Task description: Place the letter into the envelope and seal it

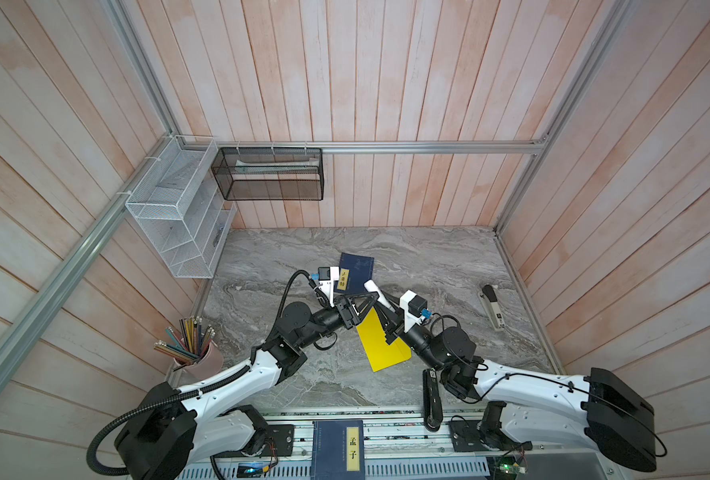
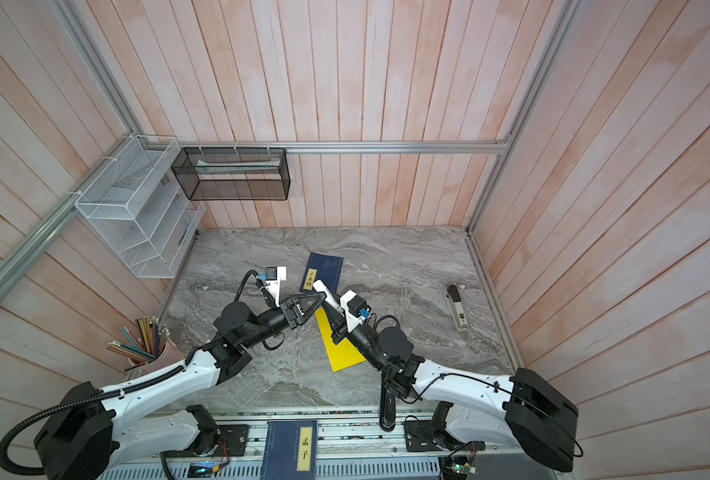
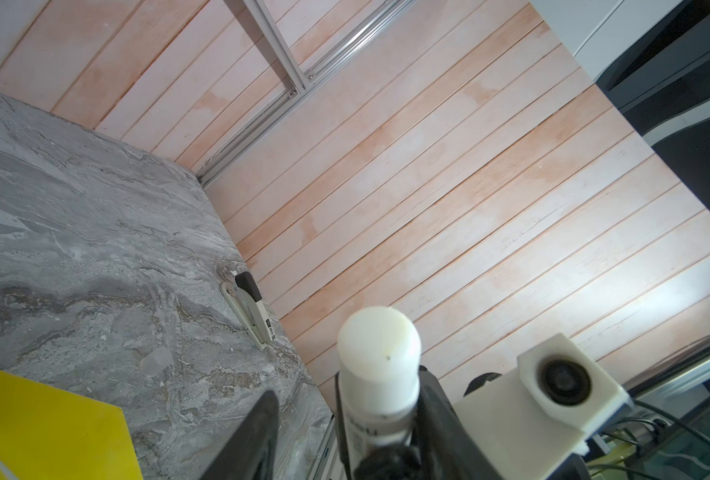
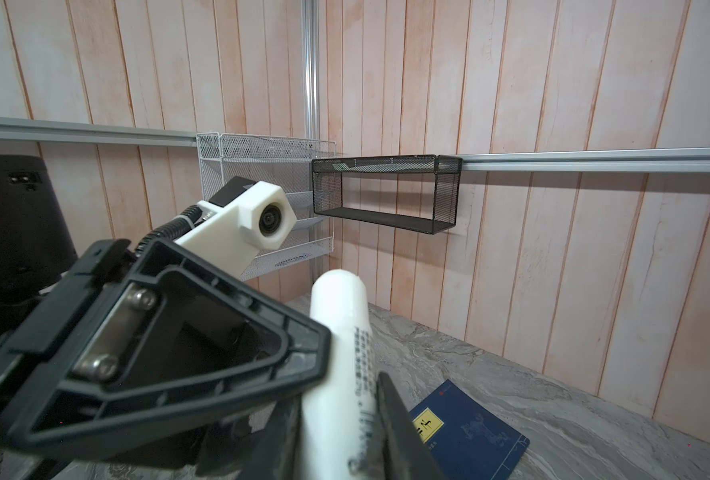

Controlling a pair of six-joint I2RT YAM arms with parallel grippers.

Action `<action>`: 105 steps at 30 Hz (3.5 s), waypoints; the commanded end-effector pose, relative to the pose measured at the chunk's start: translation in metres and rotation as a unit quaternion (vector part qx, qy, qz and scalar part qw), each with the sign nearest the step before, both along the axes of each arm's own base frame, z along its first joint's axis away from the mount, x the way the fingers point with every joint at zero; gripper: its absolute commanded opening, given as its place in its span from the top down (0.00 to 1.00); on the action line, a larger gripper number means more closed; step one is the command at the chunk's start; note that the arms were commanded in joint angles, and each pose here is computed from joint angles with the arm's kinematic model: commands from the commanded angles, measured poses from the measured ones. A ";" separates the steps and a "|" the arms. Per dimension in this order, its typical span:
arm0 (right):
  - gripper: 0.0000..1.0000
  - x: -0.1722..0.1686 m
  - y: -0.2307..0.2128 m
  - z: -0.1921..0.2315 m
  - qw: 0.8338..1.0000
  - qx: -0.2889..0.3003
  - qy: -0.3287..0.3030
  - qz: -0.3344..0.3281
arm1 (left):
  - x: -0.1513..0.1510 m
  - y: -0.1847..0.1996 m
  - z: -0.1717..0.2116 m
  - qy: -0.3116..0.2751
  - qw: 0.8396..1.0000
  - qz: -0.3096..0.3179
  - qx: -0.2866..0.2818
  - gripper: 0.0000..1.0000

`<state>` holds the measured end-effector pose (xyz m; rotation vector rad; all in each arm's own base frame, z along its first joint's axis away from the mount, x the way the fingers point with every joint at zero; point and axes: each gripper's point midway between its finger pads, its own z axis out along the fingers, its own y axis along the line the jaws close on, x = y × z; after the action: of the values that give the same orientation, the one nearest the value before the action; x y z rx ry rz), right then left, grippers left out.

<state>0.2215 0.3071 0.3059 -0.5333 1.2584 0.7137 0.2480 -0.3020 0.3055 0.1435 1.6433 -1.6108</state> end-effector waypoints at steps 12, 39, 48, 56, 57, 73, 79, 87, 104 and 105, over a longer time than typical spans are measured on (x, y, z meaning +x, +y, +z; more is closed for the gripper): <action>0.97 -0.007 0.016 0.001 1.000 -0.014 -0.021 0.016 | -0.007 -0.009 0.012 -0.011 0.999 -0.032 -0.034 0.79; 0.65 -0.029 0.001 -0.036 0.993 -0.103 0.034 0.053 | 0.005 0.007 0.010 -0.013 1.000 0.017 -0.003 0.99; 0.64 -0.028 -0.001 -0.046 0.991 -0.109 0.053 0.050 | 0.005 0.008 0.010 -0.014 1.000 0.019 -0.003 0.99; 0.70 -0.029 -0.001 -0.051 0.990 -0.110 0.068 0.053 | 0.006 0.008 0.011 -0.016 1.000 0.020 -0.003 0.99; 0.71 -0.029 -0.001 -0.052 0.990 -0.111 0.069 0.053 | 0.006 0.008 0.011 -0.017 1.000 0.020 -0.003 0.99; 0.80 -0.029 0.006 -0.038 0.993 -0.082 0.058 0.066 | 0.004 -0.002 0.001 -0.007 1.000 -0.004 -0.019 0.65; 0.80 -0.025 0.007 -0.032 0.994 -0.073 0.052 0.057 | 0.002 -0.005 -0.002 -0.006 1.000 -0.010 -0.017 0.61; 0.80 -0.010 -0.002 -0.022 0.997 -0.039 0.059 0.011 | -0.001 -0.005 -0.005 -0.005 1.000 -0.008 -0.016 0.54; 0.79 0.003 -0.006 -0.004 0.998 -0.007 0.055 -0.017 | -0.002 -0.006 -0.004 -0.010 1.000 -0.005 -0.024 0.64; 0.80 0.003 -0.006 -0.003 0.998 -0.006 0.055 -0.016 | -0.001 -0.006 -0.003 -0.010 1.000 -0.004 -0.025 0.66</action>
<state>0.2174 0.3044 0.2835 -0.5540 1.4009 0.7095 0.2512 -0.3064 0.2970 0.1168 1.6307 -1.6317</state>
